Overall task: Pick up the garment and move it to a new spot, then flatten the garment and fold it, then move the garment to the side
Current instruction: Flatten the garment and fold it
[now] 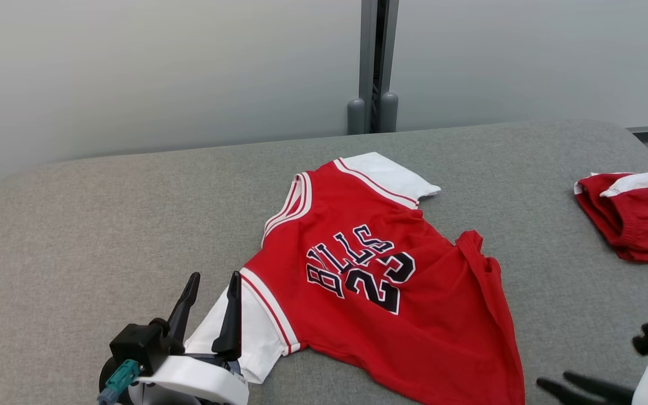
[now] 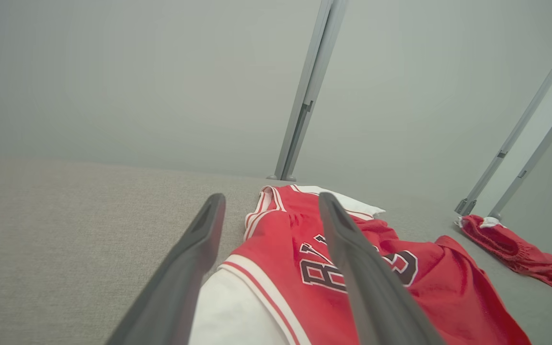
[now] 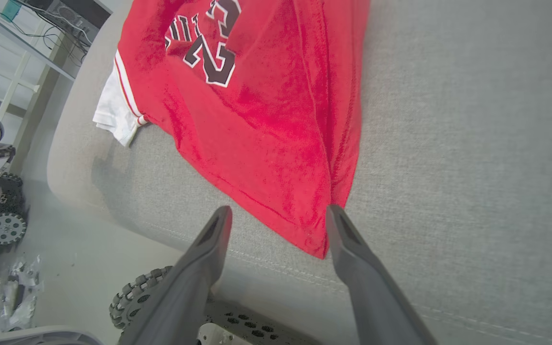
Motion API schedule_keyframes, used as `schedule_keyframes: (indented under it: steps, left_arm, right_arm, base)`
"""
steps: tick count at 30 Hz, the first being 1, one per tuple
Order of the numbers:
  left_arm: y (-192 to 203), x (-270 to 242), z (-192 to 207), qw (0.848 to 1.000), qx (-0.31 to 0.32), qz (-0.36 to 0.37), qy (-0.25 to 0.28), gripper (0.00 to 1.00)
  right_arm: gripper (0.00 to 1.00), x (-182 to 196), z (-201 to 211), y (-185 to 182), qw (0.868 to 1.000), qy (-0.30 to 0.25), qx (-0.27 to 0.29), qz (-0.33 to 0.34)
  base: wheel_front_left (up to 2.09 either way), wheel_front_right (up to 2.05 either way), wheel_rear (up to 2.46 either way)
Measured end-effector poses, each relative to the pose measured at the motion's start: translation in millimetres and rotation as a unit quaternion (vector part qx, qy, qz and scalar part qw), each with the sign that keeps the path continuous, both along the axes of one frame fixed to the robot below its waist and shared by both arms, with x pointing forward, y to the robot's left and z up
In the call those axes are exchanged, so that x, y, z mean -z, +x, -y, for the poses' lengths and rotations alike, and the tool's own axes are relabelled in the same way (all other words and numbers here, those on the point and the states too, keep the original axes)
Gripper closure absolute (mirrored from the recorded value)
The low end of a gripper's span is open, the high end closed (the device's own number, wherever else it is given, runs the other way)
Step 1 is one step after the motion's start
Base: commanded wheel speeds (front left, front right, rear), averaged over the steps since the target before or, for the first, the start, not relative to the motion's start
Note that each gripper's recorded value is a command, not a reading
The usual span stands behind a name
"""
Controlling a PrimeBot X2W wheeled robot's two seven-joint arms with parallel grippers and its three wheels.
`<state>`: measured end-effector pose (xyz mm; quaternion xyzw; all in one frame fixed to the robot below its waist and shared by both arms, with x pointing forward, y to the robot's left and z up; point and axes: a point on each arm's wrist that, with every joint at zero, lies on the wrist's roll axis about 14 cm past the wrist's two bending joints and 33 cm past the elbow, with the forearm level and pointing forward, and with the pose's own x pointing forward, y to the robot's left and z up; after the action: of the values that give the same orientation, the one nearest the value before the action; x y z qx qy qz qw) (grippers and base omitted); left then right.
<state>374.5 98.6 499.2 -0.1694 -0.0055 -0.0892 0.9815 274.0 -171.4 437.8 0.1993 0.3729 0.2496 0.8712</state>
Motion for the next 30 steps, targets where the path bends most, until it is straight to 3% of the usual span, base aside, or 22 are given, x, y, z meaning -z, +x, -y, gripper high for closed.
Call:
schedule_keyframes:
  steps: [4, 7, 10, 11, 14, 24, 30]
  left_arm:
    - [-1, 3, -3, 1.000, -0.004, -0.004, 0.000, 0.00]
    - [-1, 3, -5, 1.000, -0.007, -0.004, 0.001, 0.00]
    - [-1, -1, -8, 1.000, -0.010, 0.001, 0.001, 0.00]
    - [-2, -3, -8, 1.000, -0.011, 0.006, 0.004, 0.00]
    - [-1, -8, -10, 1.000, -0.013, 0.014, 0.005, 0.00]
    - [-1, -12, -13, 1.000, -0.017, 0.021, 0.006, 0.00]
    - [-2, -9, -17, 1.000, -0.022, 0.018, 0.011, 0.00]
  right_arm:
    - [0.00, -12, 22, 35, 0.997, -0.030, 0.034, 0.061]
    - [0.00, -34, 36, 70, 0.987, -0.053, 0.060, 0.138]
    - [0.00, -59, 33, 96, 0.972, -0.055, 0.074, 0.218]
    - [0.00, -76, 26, 110, 0.959, -0.037, 0.090, 0.265]
    - [0.00, -90, 20, 121, 0.943, -0.045, 0.090, 0.318]
    - [0.00, -123, 9, 146, 0.892, -0.081, 0.113, 0.431]
    - [0.00, -109, -4, 140, 0.888, -0.083, 0.130, 0.433]
  base:
    - [0.00, 0.00, 0.00]
    - [0.00, 0.00, 0.00]
    - [0.00, 0.00, 0.00]
    - [0.00, 0.00, 0.00]
    - [0.00, 0.00, 0.00]
    - [0.00, 0.00, 0.00]
    - [0.00, 0.00, 0.00]
